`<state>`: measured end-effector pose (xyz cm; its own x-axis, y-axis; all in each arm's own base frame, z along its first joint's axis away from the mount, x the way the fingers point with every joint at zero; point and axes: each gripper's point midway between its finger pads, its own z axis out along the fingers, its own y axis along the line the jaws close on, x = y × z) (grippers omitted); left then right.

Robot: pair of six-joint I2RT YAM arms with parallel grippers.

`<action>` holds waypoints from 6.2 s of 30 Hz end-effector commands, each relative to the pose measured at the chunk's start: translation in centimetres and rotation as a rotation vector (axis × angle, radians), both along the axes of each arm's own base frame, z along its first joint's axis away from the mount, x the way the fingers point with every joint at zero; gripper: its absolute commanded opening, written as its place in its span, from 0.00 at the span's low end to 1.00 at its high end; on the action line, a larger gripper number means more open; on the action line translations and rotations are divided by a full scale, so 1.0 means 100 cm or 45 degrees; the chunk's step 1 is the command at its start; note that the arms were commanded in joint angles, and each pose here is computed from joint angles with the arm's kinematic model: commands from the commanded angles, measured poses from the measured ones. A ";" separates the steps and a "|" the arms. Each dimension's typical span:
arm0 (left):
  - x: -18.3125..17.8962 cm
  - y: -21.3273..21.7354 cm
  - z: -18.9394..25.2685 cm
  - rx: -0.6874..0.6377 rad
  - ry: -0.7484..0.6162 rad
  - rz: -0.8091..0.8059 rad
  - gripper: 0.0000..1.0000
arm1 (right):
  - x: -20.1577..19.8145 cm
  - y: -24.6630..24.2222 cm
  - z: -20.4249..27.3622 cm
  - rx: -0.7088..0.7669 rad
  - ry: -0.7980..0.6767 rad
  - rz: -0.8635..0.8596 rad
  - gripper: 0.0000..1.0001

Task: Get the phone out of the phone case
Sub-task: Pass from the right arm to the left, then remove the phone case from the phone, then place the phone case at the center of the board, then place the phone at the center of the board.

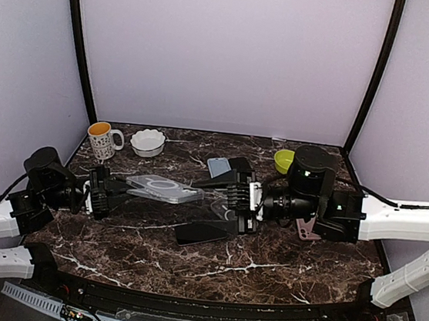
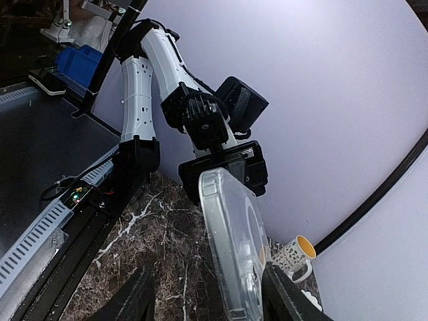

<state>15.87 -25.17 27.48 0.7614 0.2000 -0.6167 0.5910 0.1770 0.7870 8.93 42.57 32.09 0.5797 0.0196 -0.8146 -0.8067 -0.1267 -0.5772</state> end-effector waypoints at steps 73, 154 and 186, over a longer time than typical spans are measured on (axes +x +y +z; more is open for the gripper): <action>0.017 -0.005 -0.071 0.510 -0.653 0.165 0.00 | 0.077 0.094 -0.108 -1.002 1.193 -0.631 0.92; 0.150 -0.018 -0.076 -0.367 1.945 0.896 0.00 | 0.198 -0.218 -0.205 -0.473 1.302 -2.129 0.99; 0.199 -0.085 -0.199 -0.733 2.540 0.898 0.00 | 0.201 -0.217 -0.153 -0.100 1.318 -1.990 0.99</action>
<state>34.69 -31.69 5.62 -0.8821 -0.3522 -0.3127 0.0194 0.6363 -0.7712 28.44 20.88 16.12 -0.6491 -0.0315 -0.7600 -0.1889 0.9745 0.1209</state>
